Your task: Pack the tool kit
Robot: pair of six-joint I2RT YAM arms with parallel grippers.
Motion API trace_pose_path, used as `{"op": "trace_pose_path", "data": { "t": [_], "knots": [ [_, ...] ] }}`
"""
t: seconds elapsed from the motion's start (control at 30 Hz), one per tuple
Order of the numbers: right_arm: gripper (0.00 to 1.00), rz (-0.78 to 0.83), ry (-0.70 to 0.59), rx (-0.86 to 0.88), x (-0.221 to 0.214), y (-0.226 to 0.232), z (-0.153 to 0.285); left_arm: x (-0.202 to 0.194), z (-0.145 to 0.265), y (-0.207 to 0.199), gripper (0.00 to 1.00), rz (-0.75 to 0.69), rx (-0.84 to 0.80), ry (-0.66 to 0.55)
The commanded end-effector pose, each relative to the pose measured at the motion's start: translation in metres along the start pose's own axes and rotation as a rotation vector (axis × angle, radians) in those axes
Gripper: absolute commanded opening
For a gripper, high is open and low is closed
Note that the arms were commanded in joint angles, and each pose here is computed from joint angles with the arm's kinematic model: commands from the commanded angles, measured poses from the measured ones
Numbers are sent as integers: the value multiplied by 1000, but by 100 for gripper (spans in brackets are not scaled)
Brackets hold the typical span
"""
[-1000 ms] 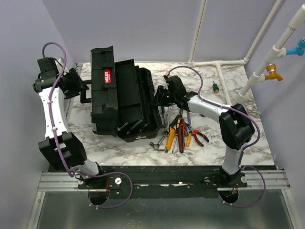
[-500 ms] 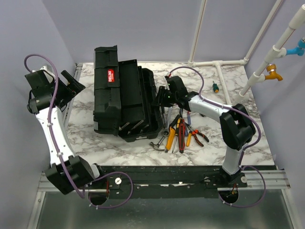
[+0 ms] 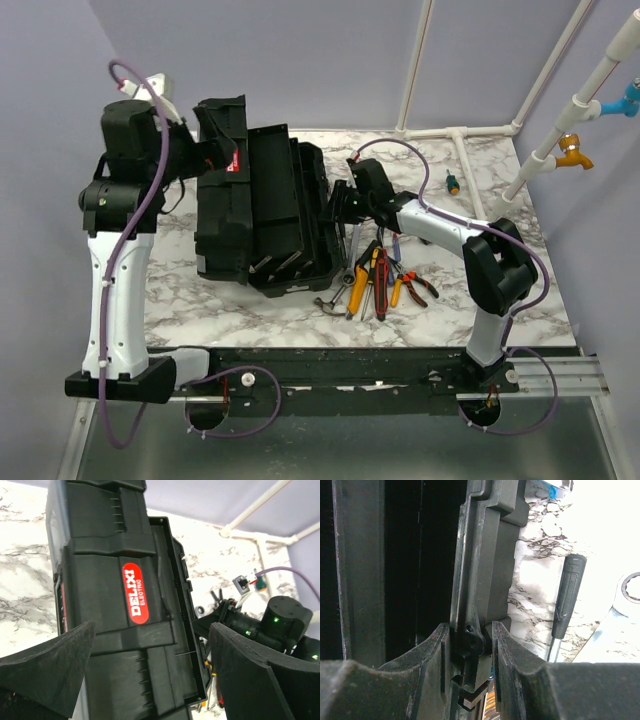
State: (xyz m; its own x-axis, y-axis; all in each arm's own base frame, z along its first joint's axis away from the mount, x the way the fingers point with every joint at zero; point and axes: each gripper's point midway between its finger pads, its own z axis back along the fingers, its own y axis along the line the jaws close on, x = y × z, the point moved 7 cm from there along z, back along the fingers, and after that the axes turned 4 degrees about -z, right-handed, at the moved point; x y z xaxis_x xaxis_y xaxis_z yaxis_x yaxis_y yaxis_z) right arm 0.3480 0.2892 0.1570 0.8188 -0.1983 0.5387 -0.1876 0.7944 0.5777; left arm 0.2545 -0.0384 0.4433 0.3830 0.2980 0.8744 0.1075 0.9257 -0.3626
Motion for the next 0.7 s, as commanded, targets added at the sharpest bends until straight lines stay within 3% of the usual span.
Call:
{"op": "trace_pose_path", "data": {
  "t": [0.0,0.27,0.67],
  "knots": [
    [1,-49,-94,-104,21,-17,14,-17,-27,-5,99,-146,216,162],
    [1,-57,-80,-96,16,-19,11,-24,-63,-20,91,-399,487,310],
    [1,-61,-78,-99,14,-21,8,-47,-79,-5,65,-425,511,420]
  ]
}}
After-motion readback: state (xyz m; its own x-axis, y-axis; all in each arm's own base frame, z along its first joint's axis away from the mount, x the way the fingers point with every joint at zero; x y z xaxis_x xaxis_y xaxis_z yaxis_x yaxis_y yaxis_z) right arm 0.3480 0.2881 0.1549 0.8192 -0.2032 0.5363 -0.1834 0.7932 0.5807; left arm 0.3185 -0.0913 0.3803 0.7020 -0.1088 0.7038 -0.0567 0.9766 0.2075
